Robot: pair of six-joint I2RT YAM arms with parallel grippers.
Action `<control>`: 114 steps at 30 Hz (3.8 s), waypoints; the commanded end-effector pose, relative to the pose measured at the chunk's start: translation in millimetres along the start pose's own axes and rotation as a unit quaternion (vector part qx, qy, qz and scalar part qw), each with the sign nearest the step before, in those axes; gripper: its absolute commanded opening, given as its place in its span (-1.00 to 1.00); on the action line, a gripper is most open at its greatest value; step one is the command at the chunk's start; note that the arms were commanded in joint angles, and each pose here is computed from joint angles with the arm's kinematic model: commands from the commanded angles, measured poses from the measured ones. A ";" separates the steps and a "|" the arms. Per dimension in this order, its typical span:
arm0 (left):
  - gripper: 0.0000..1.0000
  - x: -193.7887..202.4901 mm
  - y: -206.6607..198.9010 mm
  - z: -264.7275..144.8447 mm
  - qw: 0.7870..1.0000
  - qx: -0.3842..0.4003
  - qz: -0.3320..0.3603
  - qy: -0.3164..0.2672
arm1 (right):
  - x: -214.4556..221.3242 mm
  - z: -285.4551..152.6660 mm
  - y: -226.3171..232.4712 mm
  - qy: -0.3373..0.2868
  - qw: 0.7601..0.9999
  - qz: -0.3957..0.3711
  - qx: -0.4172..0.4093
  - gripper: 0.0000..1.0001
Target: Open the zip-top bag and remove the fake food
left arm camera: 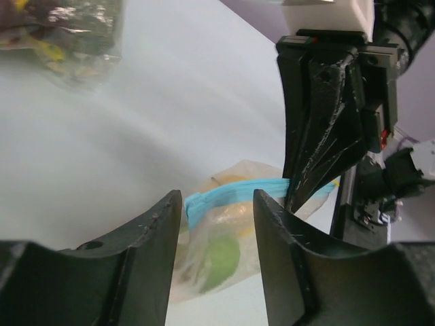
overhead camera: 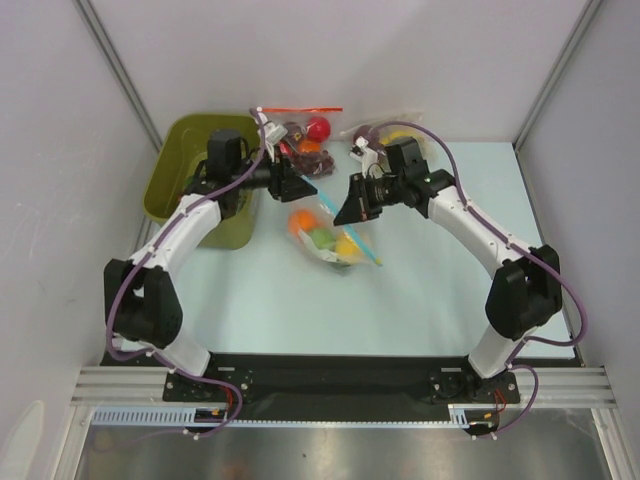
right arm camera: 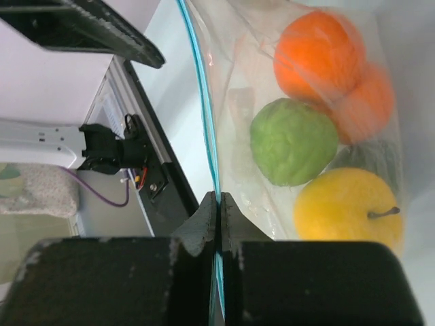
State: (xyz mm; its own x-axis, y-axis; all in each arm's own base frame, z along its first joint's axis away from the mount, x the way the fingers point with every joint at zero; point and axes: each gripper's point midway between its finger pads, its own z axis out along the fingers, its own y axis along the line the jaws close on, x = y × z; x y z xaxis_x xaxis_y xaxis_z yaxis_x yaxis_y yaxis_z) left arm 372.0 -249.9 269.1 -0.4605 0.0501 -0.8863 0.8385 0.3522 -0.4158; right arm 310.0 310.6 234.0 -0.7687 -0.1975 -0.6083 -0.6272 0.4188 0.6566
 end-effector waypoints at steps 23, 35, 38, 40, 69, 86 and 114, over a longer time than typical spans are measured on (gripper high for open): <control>0.37 11.4 -36.3 4.0 0.956 -0.163 -0.243 -0.034 | -42.4 4.8 23.9 -0.049 0.988 -0.089 0.117 -1.00; 0.39 18.7 -24.1 9.8 0.951 -0.173 -0.253 -0.043 | -34.8 7.2 30.8 -0.040 0.989 -0.096 0.108 -0.86; 0.40 21.3 -24.9 9.6 0.950 -0.169 -0.257 -0.050 | -29.0 7.4 32.5 -0.027 0.990 -0.093 0.103 -0.39; 0.39 25.5 -22.9 8.9 0.949 -0.174 -0.259 -0.050 | -28.9 2.9 35.8 -0.027 0.989 -0.097 0.104 -0.15; 0.10 22.7 -40.6 4.7 0.963 -0.127 -0.230 -0.054 | -10.8 -11.7 22.5 -0.036 0.986 -0.047 0.156 0.20; -0.34 19.3 -44.3 0.6 0.965 -0.109 -0.231 -0.056 | -2.4 -6.7 5.2 -0.025 0.986 -0.027 0.161 0.18; -0.99 18.0 -50.2 -2.1 0.966 -0.099 -0.231 -0.054 | -31.6 -3.8 1.7 -0.054 0.989 -0.028 0.136 0.18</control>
State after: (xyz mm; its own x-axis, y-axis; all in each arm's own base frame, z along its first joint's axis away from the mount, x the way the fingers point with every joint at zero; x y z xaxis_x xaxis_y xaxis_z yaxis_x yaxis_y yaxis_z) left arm 325.0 -265.4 253.9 -0.7642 -0.2441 -0.5970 0.4177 0.5179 -0.7465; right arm 327.7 305.0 243.2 -0.7472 -0.1125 -0.6550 -0.5488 0.6603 0.5126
